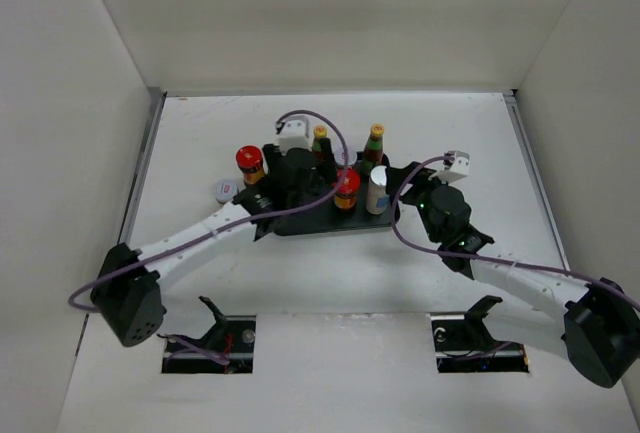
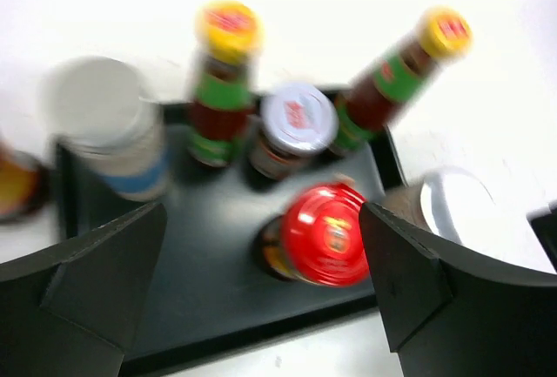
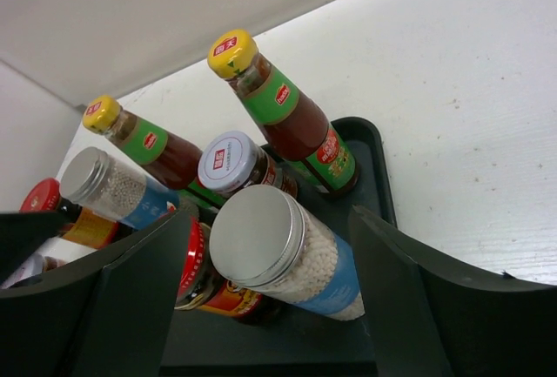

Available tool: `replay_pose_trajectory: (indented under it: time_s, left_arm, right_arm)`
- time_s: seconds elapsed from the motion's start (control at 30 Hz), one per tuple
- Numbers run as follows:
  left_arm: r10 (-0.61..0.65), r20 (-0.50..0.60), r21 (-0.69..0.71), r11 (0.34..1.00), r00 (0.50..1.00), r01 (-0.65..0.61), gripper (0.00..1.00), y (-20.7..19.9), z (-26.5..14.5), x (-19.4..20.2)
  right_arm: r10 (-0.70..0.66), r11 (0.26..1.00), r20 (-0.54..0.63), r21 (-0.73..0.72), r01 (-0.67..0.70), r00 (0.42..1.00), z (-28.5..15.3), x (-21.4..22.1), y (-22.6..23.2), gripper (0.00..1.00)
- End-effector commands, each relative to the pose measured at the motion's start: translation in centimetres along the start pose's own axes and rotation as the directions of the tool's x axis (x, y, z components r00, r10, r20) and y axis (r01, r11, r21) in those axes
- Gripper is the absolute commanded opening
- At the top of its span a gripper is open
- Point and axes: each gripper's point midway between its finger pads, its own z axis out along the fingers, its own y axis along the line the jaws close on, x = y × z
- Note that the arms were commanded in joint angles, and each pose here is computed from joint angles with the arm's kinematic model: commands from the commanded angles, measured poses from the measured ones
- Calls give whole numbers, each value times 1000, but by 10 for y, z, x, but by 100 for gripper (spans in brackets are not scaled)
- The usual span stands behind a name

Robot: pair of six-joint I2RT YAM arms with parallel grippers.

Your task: Organize the condiment bottles

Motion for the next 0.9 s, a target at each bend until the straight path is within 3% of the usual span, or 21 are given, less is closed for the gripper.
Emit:
replay_pose_trajectory:
  time_s: [0.0,0.17,0.27,0.57,0.87]
  left_arm:
    - [-52,93,-139,988,994,65,94,59,-11,-24]
    - [-103,165,-304,941,981,150,90,143,-16,-34]
    - [-108,187,-366,915,976,171,89,174,-8,-40]
    - [-66,144,-368,923,987,115,89,182,32,-32]
    - [-40,148,-371,924,988,93,87,190,54,-24]
  right_arm:
    - [27,999,35,-29,-26,999,1,-10,9,78]
    - [20,999,23,-41,-19,1000,3,-8,13,62]
    - [15,999,19,-40,-14,1000,5,-6,13,59]
    - [-8,996,-19,-87,7,1000,9,3,24,79]
    - [-17,995,-38,-103,13,999,9,9,30,81]
